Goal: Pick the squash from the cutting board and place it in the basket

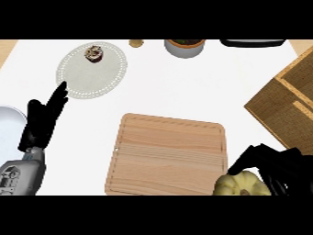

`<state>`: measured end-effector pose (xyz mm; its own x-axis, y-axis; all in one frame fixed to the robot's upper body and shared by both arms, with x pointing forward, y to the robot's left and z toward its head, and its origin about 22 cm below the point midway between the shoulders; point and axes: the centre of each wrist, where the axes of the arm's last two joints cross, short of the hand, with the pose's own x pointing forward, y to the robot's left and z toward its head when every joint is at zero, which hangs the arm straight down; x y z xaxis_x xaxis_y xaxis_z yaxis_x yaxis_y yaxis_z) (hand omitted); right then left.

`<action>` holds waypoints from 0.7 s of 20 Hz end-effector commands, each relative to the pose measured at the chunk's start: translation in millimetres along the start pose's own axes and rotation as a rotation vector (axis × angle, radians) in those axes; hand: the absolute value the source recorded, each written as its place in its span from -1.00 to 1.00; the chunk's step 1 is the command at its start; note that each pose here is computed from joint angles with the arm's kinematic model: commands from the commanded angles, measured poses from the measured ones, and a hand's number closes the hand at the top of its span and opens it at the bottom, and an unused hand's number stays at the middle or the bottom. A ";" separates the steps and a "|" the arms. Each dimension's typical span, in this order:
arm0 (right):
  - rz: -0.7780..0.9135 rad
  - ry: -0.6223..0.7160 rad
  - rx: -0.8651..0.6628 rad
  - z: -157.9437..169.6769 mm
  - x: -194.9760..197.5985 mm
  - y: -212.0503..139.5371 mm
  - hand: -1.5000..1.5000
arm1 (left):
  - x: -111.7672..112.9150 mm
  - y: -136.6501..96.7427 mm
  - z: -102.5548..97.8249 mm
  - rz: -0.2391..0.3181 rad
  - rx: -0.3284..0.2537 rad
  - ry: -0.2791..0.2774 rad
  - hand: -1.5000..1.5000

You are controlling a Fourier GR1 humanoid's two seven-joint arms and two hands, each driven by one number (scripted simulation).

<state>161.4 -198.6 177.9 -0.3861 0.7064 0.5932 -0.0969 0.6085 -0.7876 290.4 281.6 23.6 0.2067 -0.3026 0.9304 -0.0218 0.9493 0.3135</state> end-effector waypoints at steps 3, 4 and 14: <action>-0.100 -0.047 -0.102 8.9 29.9 -54.0 1.00 | -11.7 -2.6 0.7 0.011 0.010 -0.001 0.00; -0.068 -0.048 -0.121 0.8 35.9 -61.5 1.00 | 4.6 2.5 -2.1 -0.002 -0.016 -0.005 0.00; 0.384 0.203 -0.153 -37.8 15.5 -171.4 1.00 | 4.7 9.4 -9.4 -0.006 -0.018 0.001 0.00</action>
<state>204.3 -252.0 300.7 -0.2514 0.8834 0.3956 0.1353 0.4368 -0.8893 297.2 281.9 26.7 0.2042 -0.3061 0.9299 -0.0070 0.9494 0.3140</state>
